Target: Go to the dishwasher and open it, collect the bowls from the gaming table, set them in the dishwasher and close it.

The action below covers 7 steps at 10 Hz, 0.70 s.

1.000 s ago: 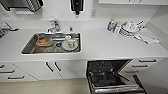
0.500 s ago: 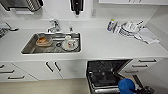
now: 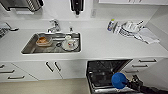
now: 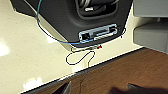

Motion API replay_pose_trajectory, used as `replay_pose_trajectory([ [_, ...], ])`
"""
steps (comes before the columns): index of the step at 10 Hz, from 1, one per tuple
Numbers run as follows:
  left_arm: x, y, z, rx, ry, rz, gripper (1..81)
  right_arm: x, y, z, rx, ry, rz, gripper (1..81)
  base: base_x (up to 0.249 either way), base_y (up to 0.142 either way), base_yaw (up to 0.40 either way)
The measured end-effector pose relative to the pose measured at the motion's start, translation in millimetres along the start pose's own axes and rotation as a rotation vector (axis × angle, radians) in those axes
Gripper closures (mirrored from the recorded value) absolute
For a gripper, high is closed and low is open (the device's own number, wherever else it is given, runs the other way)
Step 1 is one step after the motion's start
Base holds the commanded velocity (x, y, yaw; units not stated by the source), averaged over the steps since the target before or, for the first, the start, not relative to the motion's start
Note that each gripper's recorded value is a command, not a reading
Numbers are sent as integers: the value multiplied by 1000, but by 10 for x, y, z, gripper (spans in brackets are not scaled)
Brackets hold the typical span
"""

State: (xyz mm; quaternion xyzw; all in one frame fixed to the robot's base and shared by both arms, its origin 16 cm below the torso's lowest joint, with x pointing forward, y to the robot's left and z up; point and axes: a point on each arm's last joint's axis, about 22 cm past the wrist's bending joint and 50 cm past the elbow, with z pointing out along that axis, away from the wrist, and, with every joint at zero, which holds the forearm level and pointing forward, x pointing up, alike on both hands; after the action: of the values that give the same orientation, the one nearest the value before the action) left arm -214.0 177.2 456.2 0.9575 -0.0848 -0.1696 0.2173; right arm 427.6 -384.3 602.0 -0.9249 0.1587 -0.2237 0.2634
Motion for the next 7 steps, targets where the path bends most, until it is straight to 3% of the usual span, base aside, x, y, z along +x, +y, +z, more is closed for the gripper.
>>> replay_pose_trajectory([
  [2,-286,600,109,-70,-21,1,10,28,89,230,-35,2,14,811,0,0,0],
  [3,-477,682,88,-80,-43,-6,10,40,67,355,-38,6,19,811,0,0,0],
  [5,-470,381,34,-37,-46,4,10,-55,1,546,-42,-14,27,811,0,0,0],
  [6,-378,352,45,-34,-34,10,10,-77,8,567,-48,-21,54,10,0,0,0],
  [7,-343,448,72,-47,-28,9,10,-58,52,538,-56,-20,40,10,0,0,0],
])
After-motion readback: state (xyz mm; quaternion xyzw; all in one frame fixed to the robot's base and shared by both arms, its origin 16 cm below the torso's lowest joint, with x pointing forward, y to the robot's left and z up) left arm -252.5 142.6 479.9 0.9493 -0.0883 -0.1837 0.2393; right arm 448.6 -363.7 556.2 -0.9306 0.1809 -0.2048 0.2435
